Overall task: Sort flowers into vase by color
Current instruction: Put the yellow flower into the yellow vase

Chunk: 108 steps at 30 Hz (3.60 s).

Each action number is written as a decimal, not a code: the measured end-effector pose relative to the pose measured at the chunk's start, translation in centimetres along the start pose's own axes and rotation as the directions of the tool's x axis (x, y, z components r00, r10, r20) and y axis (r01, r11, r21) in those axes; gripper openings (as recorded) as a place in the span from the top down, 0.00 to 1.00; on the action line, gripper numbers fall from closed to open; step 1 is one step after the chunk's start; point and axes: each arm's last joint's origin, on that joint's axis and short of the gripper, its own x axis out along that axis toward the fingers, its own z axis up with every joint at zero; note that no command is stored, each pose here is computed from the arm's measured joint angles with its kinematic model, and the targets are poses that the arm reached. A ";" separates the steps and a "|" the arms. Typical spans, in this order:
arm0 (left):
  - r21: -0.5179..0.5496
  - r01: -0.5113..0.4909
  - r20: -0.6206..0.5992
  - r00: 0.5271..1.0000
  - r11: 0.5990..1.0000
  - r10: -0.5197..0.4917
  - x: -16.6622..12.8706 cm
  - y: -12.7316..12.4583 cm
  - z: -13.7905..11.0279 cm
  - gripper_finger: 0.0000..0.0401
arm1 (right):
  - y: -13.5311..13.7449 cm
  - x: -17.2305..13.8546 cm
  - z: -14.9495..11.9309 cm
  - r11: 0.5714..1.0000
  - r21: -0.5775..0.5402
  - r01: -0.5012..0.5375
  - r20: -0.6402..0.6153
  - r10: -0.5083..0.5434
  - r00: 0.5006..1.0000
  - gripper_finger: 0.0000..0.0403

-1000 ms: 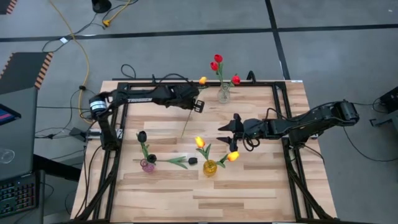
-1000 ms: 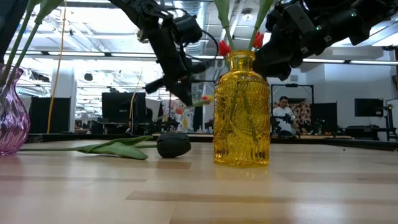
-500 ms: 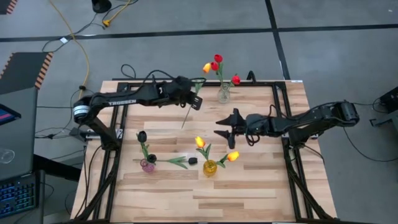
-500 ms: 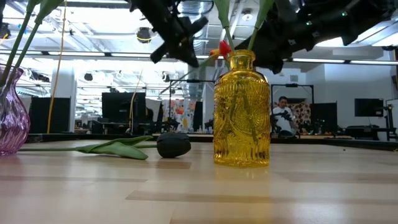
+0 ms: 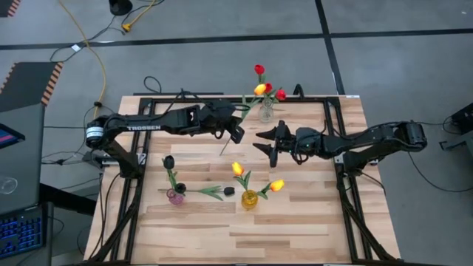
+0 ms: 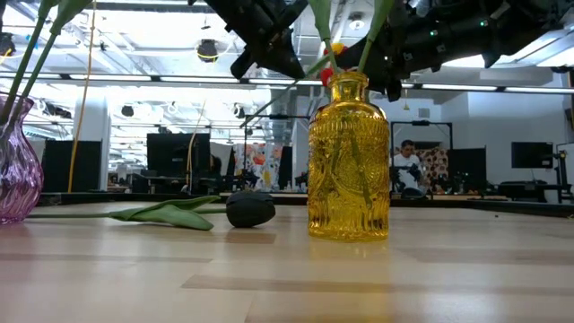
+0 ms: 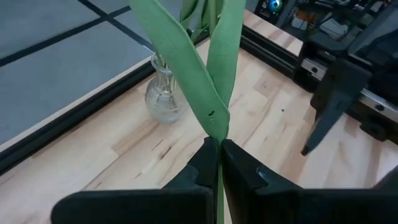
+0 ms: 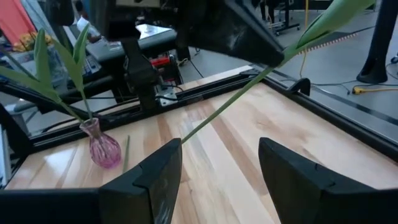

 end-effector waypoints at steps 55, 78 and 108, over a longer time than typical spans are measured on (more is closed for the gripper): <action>0.245 0.265 0.068 0.955 0.933 -0.289 -2.1 -6.3 -1.4 1.00 | -0.3 -0.1 3.0 0.978 -0.005 -0.208 0.239 0.203 0.950 0.46; 0.279 0.257 0.072 0.955 0.925 -0.287 -2.1 -6.3 -1.3 0.98 | -0.3 -0.1 3.0 0.978 -0.004 -0.208 0.239 0.203 0.950 0.82; 0.447 0.151 0.093 0.972 0.882 -0.214 -10.8 -2.8 0.9 0.64 | 3.3 -3.5 9.0 0.955 -0.086 -0.283 0.154 0.293 0.944 0.83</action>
